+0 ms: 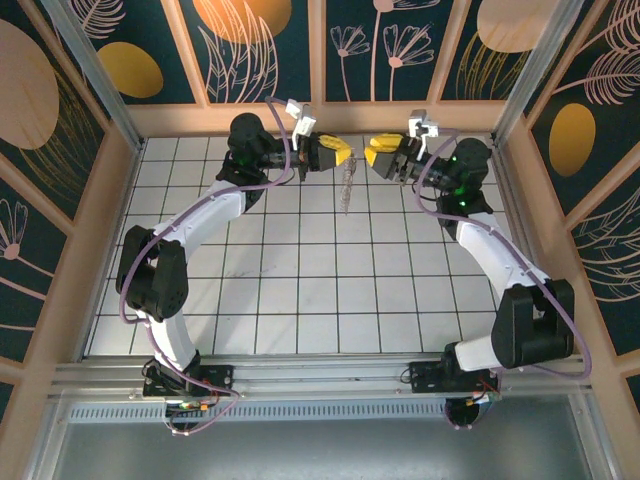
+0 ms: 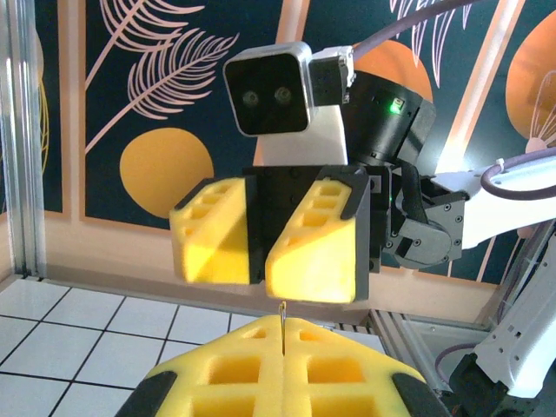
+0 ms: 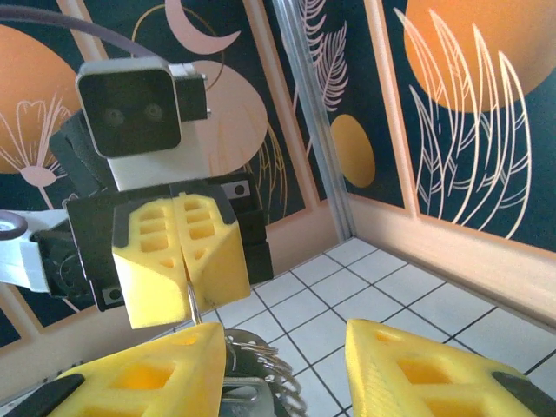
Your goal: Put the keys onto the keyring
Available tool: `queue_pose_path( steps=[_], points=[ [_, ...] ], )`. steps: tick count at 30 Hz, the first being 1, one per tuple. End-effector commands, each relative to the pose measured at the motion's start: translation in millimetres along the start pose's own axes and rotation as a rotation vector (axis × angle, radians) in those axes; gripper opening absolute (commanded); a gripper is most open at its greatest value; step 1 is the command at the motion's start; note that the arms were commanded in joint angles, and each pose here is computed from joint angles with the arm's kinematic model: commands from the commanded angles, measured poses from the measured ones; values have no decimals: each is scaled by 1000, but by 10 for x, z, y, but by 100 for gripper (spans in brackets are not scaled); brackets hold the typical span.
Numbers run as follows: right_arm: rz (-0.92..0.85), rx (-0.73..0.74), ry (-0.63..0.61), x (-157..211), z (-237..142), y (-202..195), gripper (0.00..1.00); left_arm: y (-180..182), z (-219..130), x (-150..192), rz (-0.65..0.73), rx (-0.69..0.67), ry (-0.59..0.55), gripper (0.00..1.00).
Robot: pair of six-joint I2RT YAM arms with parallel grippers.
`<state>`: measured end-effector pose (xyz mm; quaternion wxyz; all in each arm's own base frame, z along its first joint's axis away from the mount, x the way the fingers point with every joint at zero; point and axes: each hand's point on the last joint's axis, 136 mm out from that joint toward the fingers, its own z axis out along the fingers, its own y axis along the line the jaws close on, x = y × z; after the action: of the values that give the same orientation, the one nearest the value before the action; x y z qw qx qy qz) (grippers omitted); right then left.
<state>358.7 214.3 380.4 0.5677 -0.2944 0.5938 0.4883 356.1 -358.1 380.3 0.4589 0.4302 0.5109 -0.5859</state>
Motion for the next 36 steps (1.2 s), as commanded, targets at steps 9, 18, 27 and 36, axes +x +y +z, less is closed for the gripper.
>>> queue_pose_path(
  steps=[9, 18, 27, 36],
  points=[
    [-42, -103, -15, -110, 122, 262, 42, -191, 9, -237, 81, 27, -24, 0],
    [-30, -129, -4, -71, 242, 258, 39, -188, 16, -232, 80, 28, -22, 0],
    [-35, -143, -2, -89, 259, 272, 0, -193, 33, -214, 76, 37, -16, 0],
    [-44, -91, 38, -86, 186, 132, 0, -86, 43, -199, 77, -13, 13, 12]
  ],
)
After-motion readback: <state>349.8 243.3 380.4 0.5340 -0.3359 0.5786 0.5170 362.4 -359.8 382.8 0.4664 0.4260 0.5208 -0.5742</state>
